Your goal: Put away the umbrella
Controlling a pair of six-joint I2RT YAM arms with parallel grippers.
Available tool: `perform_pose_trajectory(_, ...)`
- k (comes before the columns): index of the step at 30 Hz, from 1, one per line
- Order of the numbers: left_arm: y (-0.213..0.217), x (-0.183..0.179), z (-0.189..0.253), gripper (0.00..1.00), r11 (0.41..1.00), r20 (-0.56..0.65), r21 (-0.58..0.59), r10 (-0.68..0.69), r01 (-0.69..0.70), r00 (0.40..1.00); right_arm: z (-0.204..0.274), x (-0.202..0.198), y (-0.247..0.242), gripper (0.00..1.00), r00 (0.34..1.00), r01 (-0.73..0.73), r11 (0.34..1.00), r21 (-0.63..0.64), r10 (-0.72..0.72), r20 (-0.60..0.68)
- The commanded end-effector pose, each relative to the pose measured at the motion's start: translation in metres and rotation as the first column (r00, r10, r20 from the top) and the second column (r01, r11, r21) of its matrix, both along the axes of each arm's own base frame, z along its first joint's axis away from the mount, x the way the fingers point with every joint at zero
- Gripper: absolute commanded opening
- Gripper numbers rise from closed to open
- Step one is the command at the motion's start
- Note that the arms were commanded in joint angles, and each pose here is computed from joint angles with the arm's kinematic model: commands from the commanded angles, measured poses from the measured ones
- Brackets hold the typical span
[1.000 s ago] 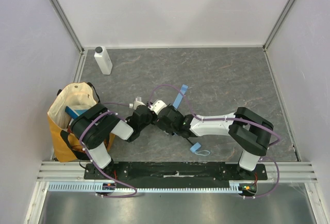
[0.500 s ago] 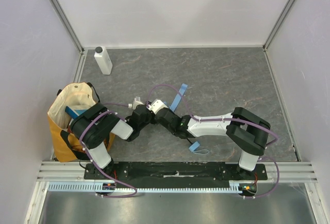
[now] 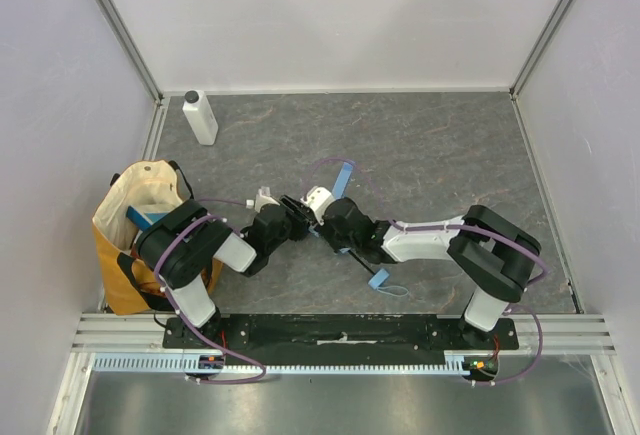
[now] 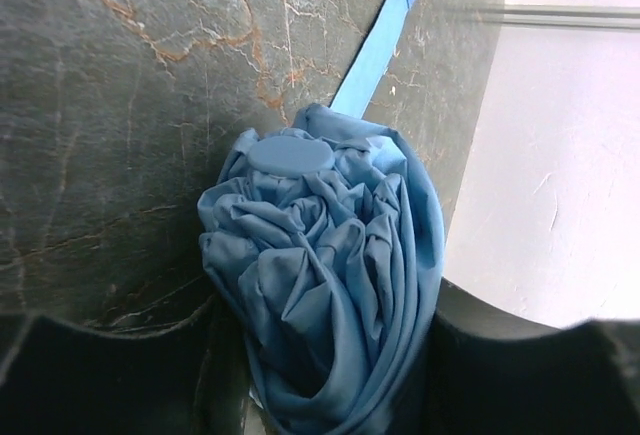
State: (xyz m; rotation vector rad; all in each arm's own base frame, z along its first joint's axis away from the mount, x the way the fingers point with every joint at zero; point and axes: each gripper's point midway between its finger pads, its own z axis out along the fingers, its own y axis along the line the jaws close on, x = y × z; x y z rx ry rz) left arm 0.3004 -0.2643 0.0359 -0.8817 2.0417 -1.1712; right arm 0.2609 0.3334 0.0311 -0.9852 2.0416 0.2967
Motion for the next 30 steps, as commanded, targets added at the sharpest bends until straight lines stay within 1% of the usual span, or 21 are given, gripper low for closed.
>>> perform_pose_trajectory(1,0.004,-0.006,0.006,0.63,0.996,0.099,0.041,-0.085,0.082,0.991,-0.047,-0.045,-0.013,0.00,0.962,-0.102,0.994,0.042,0.109,-0.250)
perform_pose_trajectory(3,0.009,-0.006,0.008,0.77,0.996,0.124,0.023,-0.088,0.086,0.988,-0.047,-0.045,-0.017,0.00,0.958,-0.087,0.994,0.071,0.103,-0.268)
perform_pose_trajectory(4,0.012,-0.006,0.010,0.83,0.997,0.137,0.015,-0.079,0.078,0.987,-0.049,-0.047,-0.019,0.00,0.954,-0.080,0.993,0.085,0.102,-0.282)
perform_pose_trajectory(5,0.011,-0.007,0.015,0.87,0.995,0.156,-0.004,-0.098,0.100,0.983,-0.048,-0.046,-0.019,0.00,0.952,-0.072,0.992,0.105,0.100,-0.291)
perform_pose_trajectory(8,0.013,-0.008,0.023,0.88,0.992,0.196,-0.015,-0.121,0.126,0.973,-0.048,-0.043,-0.022,0.00,0.941,-0.049,0.987,0.155,0.098,-0.325)
perform_pose_trajectory(15,0.011,-0.014,0.023,0.90,0.988,0.199,-0.020,-0.148,0.155,0.969,-0.041,-0.041,-0.014,0.00,0.896,-0.031,0.959,0.280,0.151,-0.417)
perform_pose_trajectory(20,0.009,-0.015,0.022,0.91,0.986,0.187,-0.039,-0.153,0.163,0.970,-0.034,-0.038,-0.010,0.00,0.860,0.000,0.923,0.386,0.197,-0.471)
perform_pose_trajectory(23,0.006,-0.014,0.013,0.91,0.985,0.149,-0.051,-0.156,0.165,0.976,-0.024,-0.037,-0.004,0.00,0.840,0.007,0.892,0.453,0.240,-0.486)
perform_pose_trajectory(26,0.003,-0.010,0.011,0.92,0.985,0.146,-0.070,-0.149,0.160,0.978,-0.013,-0.039,0.003,0.00,0.814,0.013,0.853,0.522,0.294,-0.500)
perform_pose_trajectory(30,0.000,-0.008,0.006,0.91,0.984,0.133,-0.075,-0.153,0.164,0.979,0.003,-0.033,0.005,0.00,0.785,0.058,0.783,0.620,0.348,-0.513)
